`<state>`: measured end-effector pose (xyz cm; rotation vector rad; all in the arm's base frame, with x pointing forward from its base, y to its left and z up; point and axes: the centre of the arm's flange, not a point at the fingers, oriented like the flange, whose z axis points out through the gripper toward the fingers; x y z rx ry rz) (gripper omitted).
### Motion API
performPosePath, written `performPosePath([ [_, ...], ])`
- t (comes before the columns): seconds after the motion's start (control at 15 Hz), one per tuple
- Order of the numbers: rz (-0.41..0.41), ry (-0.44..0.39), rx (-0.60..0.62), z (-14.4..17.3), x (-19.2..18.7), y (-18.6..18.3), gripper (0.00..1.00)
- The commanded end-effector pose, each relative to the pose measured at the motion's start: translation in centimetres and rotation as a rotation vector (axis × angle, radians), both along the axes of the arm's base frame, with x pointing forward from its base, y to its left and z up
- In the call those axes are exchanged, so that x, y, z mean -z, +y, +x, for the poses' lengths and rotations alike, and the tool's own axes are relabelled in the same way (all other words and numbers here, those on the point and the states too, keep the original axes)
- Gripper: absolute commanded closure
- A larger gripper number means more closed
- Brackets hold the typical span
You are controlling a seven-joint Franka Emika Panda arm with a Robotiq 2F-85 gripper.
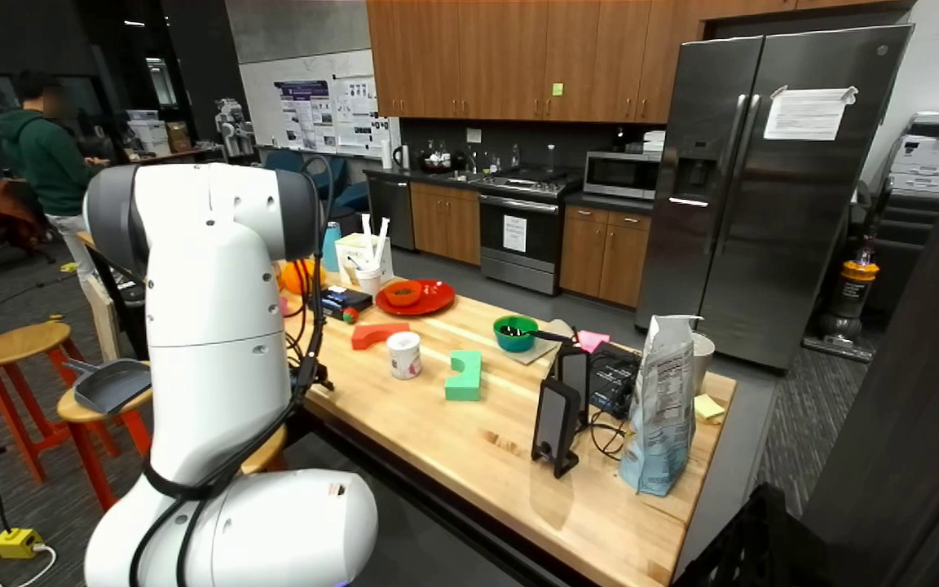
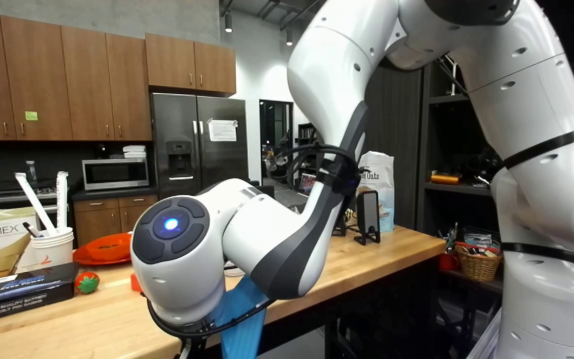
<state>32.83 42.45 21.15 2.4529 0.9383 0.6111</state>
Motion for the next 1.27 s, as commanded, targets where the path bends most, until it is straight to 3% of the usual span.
performPosePath([
  [0.0, 0.0, 0.0, 0.0, 0.02, 0.02, -0.02, 0.0],
  [1.2, -0.001, 0.001, 0.0, -0.01, 0.07, -0.03, 0.0],
])
